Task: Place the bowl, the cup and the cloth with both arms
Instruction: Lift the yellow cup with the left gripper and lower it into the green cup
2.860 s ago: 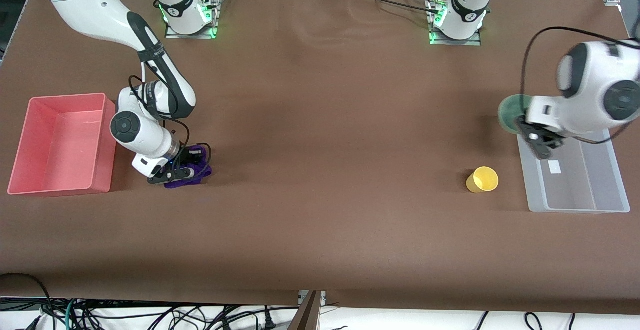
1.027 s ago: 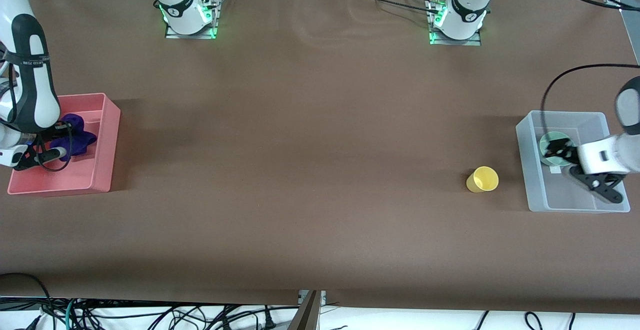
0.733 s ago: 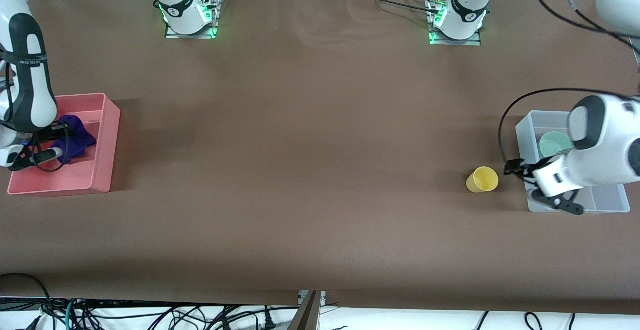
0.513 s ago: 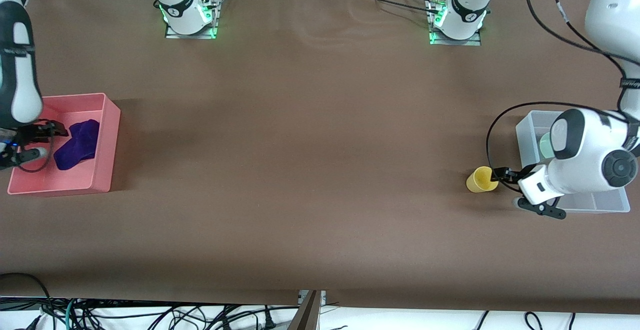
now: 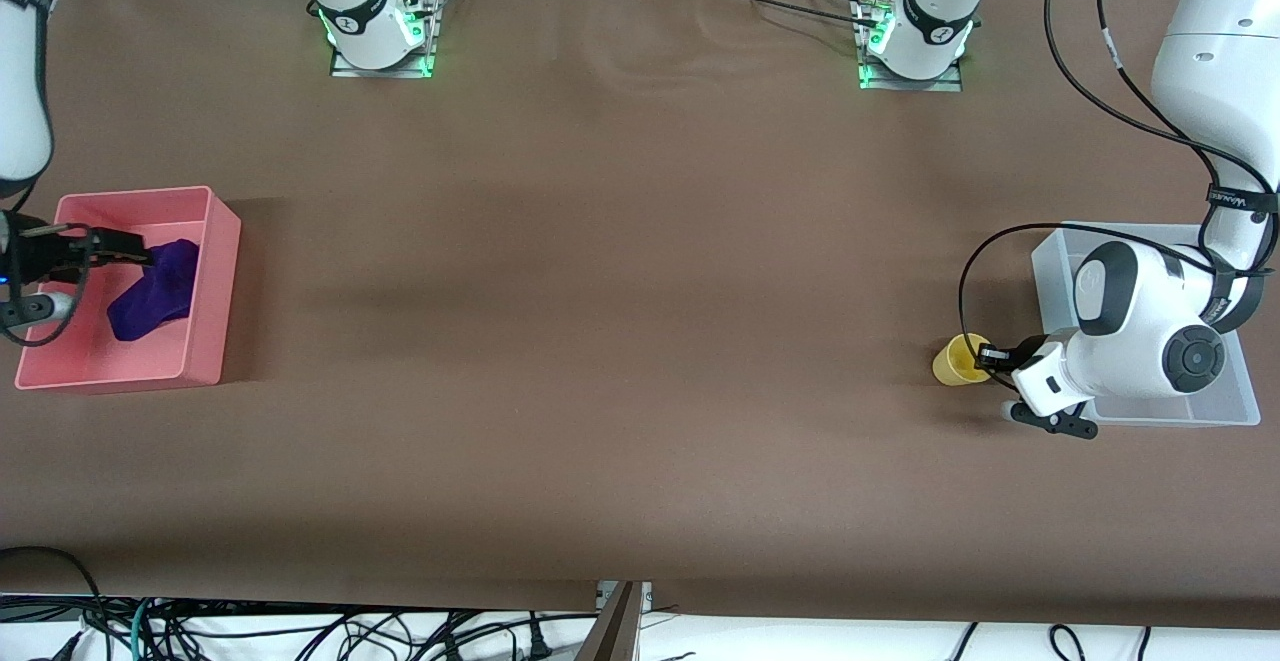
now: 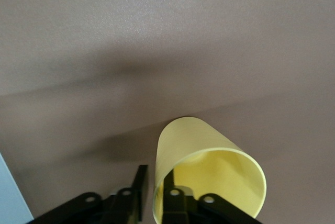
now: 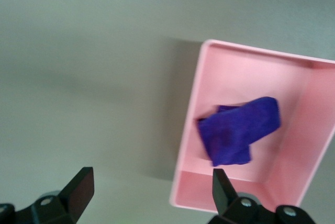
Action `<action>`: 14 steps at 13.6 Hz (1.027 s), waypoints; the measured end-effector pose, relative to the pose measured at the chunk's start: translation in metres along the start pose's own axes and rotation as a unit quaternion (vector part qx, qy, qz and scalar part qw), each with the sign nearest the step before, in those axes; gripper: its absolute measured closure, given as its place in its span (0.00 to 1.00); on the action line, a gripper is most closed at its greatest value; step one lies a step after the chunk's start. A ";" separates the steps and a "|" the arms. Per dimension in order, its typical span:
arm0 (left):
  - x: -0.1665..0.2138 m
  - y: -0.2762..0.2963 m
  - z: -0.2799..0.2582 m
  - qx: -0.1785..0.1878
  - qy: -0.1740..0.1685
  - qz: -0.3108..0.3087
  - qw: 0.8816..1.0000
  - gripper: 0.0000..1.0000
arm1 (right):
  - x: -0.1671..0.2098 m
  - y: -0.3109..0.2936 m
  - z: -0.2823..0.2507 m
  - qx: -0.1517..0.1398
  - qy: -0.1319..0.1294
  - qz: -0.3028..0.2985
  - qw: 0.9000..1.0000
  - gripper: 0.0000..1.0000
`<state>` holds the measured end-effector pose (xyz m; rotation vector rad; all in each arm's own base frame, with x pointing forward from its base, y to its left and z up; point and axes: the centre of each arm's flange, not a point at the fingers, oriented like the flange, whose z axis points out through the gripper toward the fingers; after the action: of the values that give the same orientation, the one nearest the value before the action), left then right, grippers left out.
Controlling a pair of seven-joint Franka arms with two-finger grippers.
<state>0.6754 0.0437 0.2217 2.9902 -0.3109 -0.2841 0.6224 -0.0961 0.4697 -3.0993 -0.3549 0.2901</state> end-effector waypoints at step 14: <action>-0.127 -0.105 -0.156 0.090 -0.100 0.067 0.989 0.96 | -0.052 -0.107 -0.133 -0.031 0.087 0.005 0.996 0.00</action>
<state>0.6042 0.1890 0.3815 3.1001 -0.5857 -0.5725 0.5732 -0.0021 0.6130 -3.1559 -0.3507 0.0094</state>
